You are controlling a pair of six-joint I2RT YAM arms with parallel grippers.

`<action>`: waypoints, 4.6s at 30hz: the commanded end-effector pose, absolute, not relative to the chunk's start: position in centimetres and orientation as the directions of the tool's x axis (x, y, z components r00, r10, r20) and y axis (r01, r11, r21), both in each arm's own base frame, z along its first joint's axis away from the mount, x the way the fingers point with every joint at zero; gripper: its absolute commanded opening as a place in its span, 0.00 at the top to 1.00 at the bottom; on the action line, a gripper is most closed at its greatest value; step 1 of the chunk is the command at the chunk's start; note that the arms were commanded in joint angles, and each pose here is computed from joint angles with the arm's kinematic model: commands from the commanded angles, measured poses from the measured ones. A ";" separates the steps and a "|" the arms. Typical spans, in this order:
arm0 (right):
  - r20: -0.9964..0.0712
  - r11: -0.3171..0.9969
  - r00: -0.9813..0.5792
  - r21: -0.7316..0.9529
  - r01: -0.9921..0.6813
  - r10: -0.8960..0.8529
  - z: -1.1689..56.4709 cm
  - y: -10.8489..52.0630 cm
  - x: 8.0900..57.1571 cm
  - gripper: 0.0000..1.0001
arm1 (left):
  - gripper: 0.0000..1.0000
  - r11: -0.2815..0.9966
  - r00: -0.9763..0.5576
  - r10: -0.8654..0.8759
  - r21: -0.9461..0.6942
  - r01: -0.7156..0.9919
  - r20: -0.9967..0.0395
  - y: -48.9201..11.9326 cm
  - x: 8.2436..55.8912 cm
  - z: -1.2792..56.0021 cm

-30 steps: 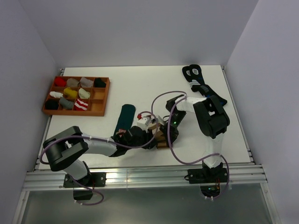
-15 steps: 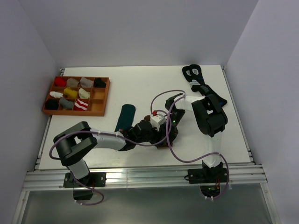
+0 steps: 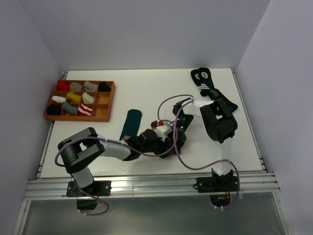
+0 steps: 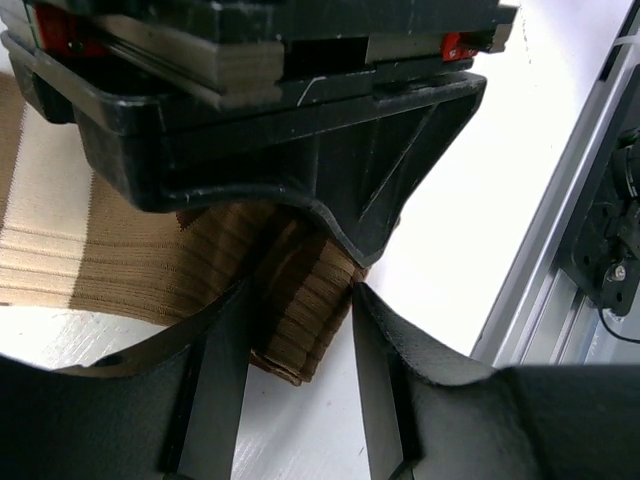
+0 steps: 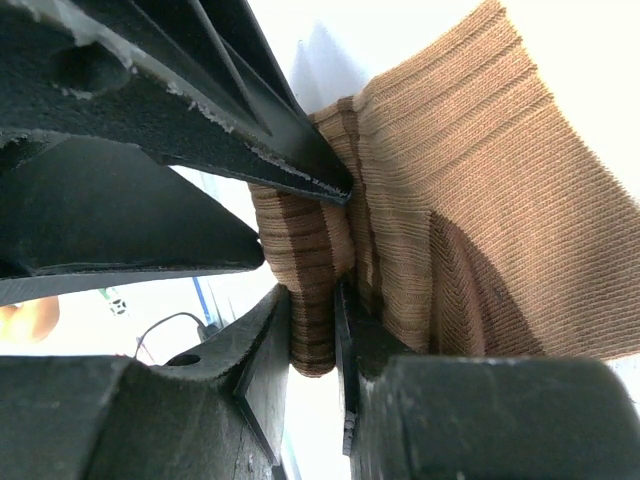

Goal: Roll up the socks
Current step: Roll the sock at the center of the board.

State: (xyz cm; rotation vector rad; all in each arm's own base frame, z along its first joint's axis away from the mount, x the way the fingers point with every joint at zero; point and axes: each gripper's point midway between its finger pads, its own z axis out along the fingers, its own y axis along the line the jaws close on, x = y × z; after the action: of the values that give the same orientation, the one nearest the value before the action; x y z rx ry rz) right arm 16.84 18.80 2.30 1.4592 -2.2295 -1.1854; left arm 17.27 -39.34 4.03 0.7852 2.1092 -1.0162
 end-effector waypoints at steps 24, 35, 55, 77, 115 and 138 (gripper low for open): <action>-0.486 0.299 -0.542 0.491 -0.818 -0.686 6.4 19.3 22.2 0.56 | 1.00 0.438 -0.776 0.102 -0.673 0.597 -0.622 -37.7 13.0 1.4; -0.410 0.359 -0.590 0.512 -0.780 -0.696 4.2 18.9 23.2 0.44 | 1.00 0.445 -0.797 0.097 -0.690 0.571 -0.596 -37.3 12.6 1.0; -0.400 0.455 -0.611 0.422 -0.785 -0.683 2.0 23.2 30.3 0.40 | 1.00 0.404 -0.796 0.116 -0.703 0.585 -0.595 -38.1 12.2 1.4; -0.350 0.530 -0.592 0.264 -0.806 -0.726 0.8 23.9 31.0 0.78 | 1.00 0.399 -0.843 0.169 -0.747 0.532 -0.511 -38.5 11.0 1.0; -0.592 0.682 -0.629 0.174 -0.711 -0.504 6.4 18.8 36.3 0.46 | 1.00 0.570 -0.972 0.230 -0.816 0.097 0.045 -37.6 11.6 0.0; -0.683 0.140 -0.104 0.002 -0.990 -0.723 7.7 14.2 18.9 0.48 | 1.00 0.634 -0.960 0.228 -0.773 0.018 0.165 -37.4 13.4 -2.0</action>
State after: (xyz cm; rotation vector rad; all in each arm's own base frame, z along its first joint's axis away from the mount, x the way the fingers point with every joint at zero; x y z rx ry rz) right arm 20.61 13.77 7.85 2.1259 -2.8910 -0.9099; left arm 13.48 -39.28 2.30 0.3155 2.9217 -1.6807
